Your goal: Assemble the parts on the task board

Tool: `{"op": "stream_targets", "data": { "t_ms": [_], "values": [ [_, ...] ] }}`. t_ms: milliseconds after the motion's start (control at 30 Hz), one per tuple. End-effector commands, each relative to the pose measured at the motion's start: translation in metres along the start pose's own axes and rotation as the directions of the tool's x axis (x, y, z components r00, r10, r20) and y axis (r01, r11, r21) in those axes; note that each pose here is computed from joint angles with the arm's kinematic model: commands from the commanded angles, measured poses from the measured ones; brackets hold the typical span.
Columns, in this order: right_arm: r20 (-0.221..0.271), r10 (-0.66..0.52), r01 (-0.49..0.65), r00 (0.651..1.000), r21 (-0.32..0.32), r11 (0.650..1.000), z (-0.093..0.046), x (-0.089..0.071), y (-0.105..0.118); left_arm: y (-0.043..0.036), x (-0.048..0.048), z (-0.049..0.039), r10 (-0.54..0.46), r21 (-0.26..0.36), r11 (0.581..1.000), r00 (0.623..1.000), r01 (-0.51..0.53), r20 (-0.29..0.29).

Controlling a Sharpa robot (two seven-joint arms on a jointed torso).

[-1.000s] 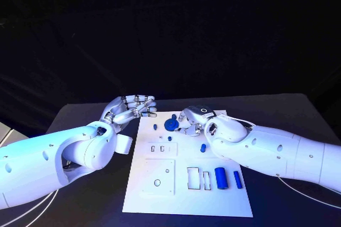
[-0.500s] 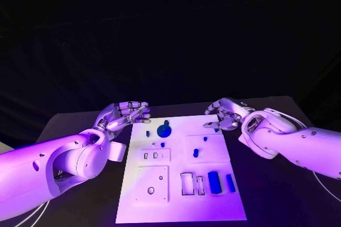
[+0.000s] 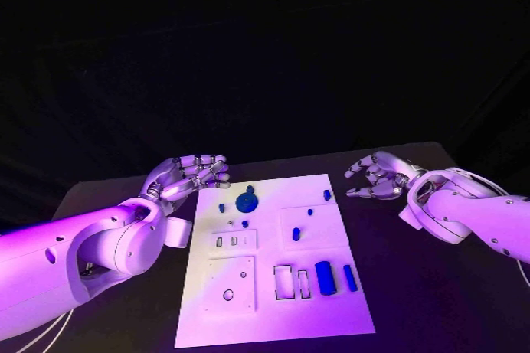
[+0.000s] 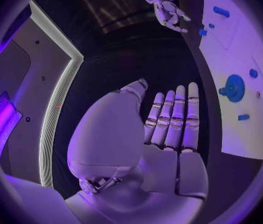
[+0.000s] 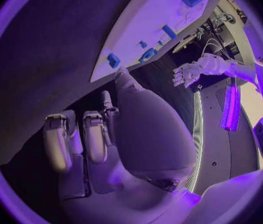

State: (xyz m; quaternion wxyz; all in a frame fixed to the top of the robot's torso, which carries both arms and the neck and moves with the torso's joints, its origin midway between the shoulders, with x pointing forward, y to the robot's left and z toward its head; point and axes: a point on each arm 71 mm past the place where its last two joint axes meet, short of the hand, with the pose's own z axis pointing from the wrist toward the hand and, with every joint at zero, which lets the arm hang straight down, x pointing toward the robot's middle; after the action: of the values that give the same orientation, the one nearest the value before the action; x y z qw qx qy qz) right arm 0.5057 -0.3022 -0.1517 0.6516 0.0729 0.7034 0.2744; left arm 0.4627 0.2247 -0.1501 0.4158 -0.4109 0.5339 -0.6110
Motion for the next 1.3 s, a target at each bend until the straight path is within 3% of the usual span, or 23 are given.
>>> {"op": "stream_targets", "data": {
  "t_ms": [33, 367, 600, 1300],
  "values": [
    [-0.006, -0.001, 0.001, 1.0, -0.039, 0.999, 0.003, 0.003, -0.002, -0.0011, 0.0002, 0.0004, -0.007, 0.01, 1.0, 1.0, 0.007, -0.005],
    [0.004, -0.038, 0.038, 0.999, -0.043, 0.998, 0.016, 0.021, 0.0, -0.0005, -0.0011, 0.0008, -0.008, 0.009, 1.0, 1.0, 0.008, -0.001],
    [-0.016, -0.046, 0.045, 0.999, -0.053, 0.998, 0.019, 0.034, 0.006, 0.0002, -0.0019, 0.0014, -0.008, 0.008, 1.0, 1.0, 0.008, 0.0],
    [-0.039, -0.047, 0.045, 0.998, -0.056, 0.997, 0.021, 0.043, 0.012, 0.0009, -0.0034, 0.0017, -0.006, 0.003, 1.0, 1.0, 0.006, 0.003]
  ]
}}
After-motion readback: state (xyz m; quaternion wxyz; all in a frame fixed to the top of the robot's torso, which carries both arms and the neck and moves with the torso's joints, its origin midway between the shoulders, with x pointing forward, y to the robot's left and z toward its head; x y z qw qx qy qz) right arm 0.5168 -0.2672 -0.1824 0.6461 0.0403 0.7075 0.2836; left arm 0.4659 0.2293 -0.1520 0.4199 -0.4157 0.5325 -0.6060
